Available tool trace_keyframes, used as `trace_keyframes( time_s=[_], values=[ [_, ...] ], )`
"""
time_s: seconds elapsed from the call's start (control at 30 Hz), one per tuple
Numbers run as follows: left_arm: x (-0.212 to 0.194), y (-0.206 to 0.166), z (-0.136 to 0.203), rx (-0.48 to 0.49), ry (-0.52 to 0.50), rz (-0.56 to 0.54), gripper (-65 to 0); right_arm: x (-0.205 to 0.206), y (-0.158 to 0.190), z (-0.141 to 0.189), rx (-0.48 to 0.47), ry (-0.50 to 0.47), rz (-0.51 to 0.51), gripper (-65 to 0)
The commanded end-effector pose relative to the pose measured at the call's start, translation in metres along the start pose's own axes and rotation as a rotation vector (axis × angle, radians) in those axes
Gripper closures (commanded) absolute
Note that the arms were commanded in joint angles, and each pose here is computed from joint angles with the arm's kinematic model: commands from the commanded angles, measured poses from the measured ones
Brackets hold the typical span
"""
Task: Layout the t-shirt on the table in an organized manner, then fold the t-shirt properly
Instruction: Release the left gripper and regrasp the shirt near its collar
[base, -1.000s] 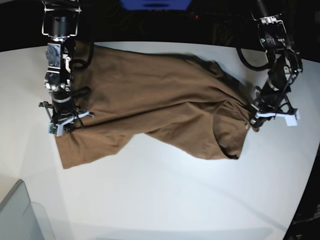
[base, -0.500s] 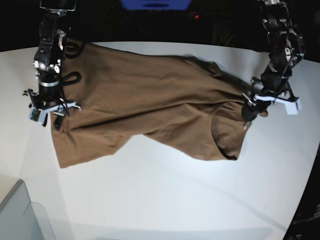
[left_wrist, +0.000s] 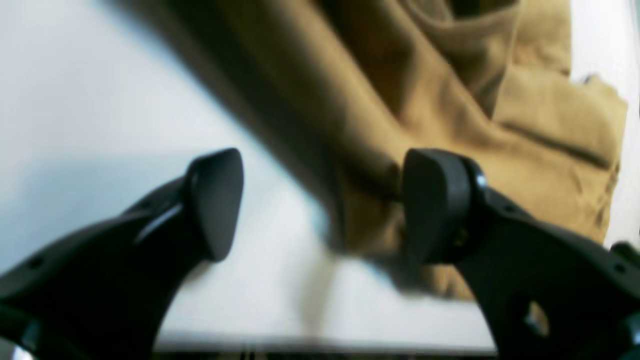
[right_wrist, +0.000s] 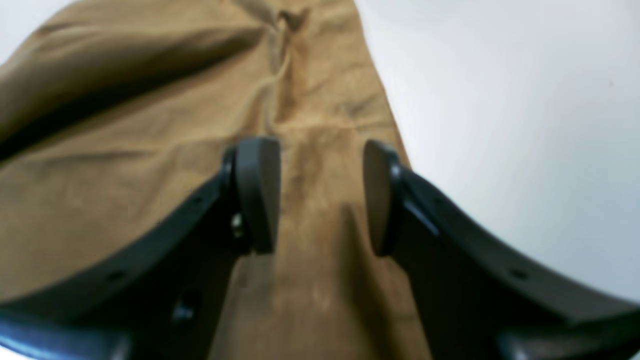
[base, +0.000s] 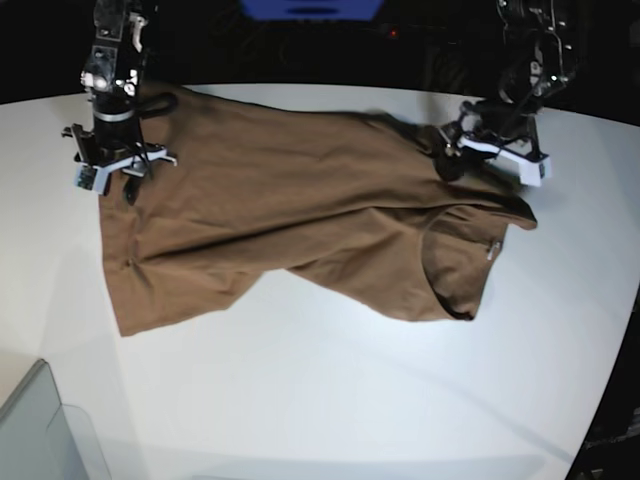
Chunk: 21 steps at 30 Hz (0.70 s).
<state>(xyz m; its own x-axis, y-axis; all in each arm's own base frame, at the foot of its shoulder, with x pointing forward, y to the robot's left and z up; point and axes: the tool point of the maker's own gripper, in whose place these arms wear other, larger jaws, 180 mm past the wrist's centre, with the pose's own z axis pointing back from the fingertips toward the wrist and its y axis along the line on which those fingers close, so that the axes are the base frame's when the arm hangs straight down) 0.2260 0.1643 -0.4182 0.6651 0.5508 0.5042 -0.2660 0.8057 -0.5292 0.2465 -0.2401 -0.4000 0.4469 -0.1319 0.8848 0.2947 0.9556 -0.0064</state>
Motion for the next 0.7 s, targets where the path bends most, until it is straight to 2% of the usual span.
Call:
trace_keyframes(
  time_s=[0.0, 0.23, 0.5, 0.67],
  values=[
    [-0.006, -0.005, -0.004, -0.010, 0.028, 0.001, -48.6, 0.015, 0.001, 0.000, 0.003, -0.054, -0.002, -28.1],
    [0.016, -0.036, -0.021, -0.082, -0.001, -0.029, -48.5, 0.007, -0.001, 0.005, 0.001, -0.034, 0.002, -28.1],
    [0.068, -0.088, 0.001, -0.191, -0.150, -0.105, -48.4, 0.005, -0.004, 0.006, -0.001, -0.029, 0.012, -28.0],
    [0.088, -0.118, -0.010, -0.255, -0.177, -0.150, -48.4, 0.004, -0.004, 0.006, -0.001, -0.028, 0.013, -27.9]
  ],
)
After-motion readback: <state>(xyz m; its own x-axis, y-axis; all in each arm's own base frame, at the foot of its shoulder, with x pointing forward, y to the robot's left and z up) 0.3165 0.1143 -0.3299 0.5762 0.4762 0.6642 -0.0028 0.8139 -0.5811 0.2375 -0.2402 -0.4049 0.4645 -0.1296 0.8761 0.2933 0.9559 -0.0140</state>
